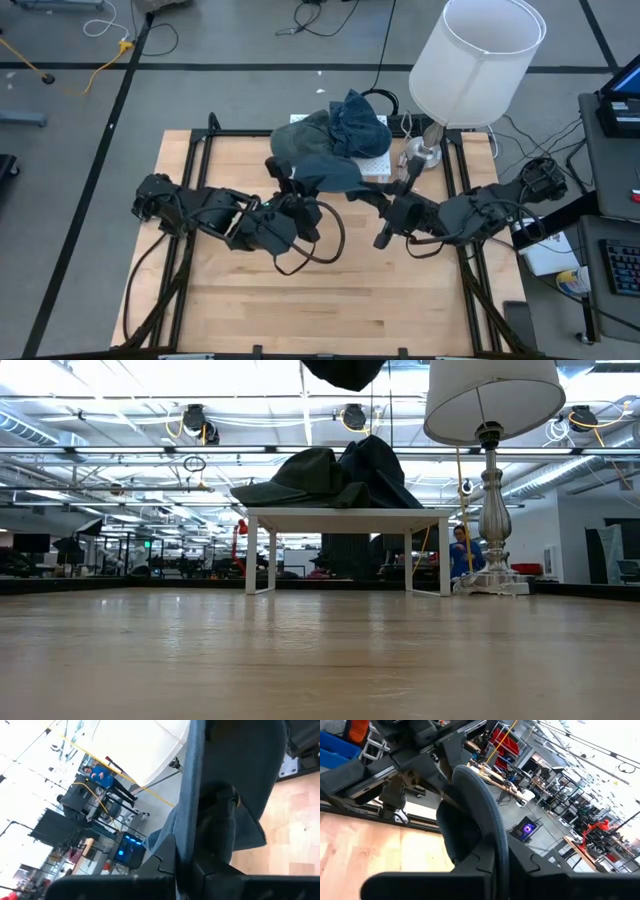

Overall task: Pick & Place hat
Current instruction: Stack the blue cap on top of the gray blue on the shelf

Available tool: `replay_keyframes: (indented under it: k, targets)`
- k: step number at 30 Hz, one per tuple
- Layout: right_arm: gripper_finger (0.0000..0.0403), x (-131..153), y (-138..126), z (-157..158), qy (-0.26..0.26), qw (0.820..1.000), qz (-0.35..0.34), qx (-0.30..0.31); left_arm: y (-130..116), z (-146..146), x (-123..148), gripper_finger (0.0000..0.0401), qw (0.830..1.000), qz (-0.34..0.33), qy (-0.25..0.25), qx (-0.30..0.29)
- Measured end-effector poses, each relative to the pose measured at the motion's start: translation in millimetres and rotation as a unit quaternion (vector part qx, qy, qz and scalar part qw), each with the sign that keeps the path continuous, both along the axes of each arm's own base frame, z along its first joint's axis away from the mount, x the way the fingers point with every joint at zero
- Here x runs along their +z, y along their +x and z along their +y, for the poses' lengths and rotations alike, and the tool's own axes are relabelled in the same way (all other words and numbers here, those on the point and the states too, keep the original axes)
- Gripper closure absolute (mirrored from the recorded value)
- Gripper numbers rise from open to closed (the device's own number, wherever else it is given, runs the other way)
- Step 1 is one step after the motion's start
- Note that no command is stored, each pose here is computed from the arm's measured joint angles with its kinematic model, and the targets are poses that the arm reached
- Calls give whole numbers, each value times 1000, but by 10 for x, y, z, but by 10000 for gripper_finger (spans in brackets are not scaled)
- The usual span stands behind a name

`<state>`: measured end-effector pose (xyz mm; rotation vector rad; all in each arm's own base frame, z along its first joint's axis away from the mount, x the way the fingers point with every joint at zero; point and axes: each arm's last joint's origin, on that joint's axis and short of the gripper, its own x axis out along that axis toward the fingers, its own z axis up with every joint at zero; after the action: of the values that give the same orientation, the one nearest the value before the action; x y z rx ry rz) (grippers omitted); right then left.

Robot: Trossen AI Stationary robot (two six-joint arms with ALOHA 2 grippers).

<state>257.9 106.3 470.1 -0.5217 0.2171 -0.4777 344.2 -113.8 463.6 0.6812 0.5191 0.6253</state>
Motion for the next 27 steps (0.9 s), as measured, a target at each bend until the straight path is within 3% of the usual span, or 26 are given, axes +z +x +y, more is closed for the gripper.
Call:
replay_keyframes:
  k: [4,10,17,23,27]
  targets:
    - [397,7,-33,10,-10,1000,6,1,-25,29,-57,344,999,1,-31,7]
    - [399,76,-176,90,-50,999,14,-7,-205,144,-127,265,985,23,-171,-4]
    - [400,123,-373,300,-127,989,45,67,-309,338,-213,208,935,57,-350,28]
    - [401,144,-555,443,-200,970,73,115,-388,478,-128,193,894,70,-444,-2]
    - [401,131,-627,571,-240,950,79,181,-512,663,50,196,863,44,-502,-38]
